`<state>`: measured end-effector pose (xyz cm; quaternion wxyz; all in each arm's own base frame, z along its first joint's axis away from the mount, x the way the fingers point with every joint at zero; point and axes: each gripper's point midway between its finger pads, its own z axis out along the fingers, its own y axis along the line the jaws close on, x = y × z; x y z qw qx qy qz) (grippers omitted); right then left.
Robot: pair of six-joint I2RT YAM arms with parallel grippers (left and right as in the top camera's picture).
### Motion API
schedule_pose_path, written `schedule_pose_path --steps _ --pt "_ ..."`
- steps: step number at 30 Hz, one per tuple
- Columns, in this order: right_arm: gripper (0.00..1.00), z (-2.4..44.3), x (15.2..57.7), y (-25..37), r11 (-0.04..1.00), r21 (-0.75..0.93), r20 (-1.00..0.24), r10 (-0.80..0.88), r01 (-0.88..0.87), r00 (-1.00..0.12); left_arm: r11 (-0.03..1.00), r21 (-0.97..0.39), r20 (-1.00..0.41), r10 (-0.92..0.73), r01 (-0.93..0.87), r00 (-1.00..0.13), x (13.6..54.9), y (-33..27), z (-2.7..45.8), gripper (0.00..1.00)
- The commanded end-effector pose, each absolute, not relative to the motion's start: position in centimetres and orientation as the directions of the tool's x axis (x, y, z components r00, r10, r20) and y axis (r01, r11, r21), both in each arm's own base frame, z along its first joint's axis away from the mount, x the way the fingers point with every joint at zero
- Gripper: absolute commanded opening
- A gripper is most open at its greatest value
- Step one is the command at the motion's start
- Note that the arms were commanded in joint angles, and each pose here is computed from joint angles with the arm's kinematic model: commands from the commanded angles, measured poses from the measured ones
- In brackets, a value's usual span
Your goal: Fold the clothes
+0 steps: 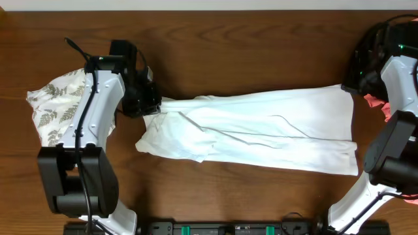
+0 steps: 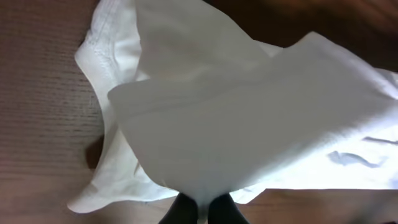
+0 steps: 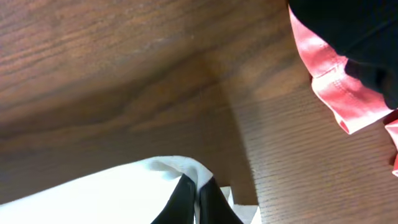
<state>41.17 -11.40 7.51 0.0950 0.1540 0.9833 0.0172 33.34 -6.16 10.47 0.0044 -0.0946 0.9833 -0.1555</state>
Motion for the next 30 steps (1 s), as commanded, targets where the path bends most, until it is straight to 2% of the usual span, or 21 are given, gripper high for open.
schedule_pose_path --steps 1,6,10,21,26,30 --pt "0.01 8.6 41.1 -11.3 0.95 0.08 -0.193 0.313 0.303 -0.93 0.934 -0.304 0.013 -0.193 -0.188 -0.981 33.0 -6.0 11.1 0.06" --pt "0.01 8.6 40.4 -9.3 0.965 0.169 -0.157 0.228 0.201 -0.961 0.934 -0.302 0.021 -0.193 -0.19 -0.981 32.8 -6.0 11.1 0.06" --pt "0.01 8.8 40.6 -9.2 0.974 0.173 -0.172 0.178 0.148 -0.969 0.934 -0.302 0.02 -0.193 -0.19 -0.981 32.8 -6.0 11.1 0.06" --pt "0.02 12.2 40.7 -9.7 0.982 0.134 -0.266 0.166 0.134 -0.95 0.934 -0.302 0.02 -0.193 -0.19 -0.981 32.8 -6.0 11.1 0.06" --pt "0.01 14.3 39.3 -10.1 0.986 0.083 -0.33 0.164 0.144 -0.93 0.934 -0.302 0.02 -0.193 -0.19 -0.981 32.8 -6.0 11.1 0.06" --pt "0.01 13.9 37.5 -10.1 0.98 0.087 -0.353 0.196 0.177 -0.915 0.934 -0.302 0.02 -0.193 -0.19 -0.981 32.8 -6.0 11.1 0.06"
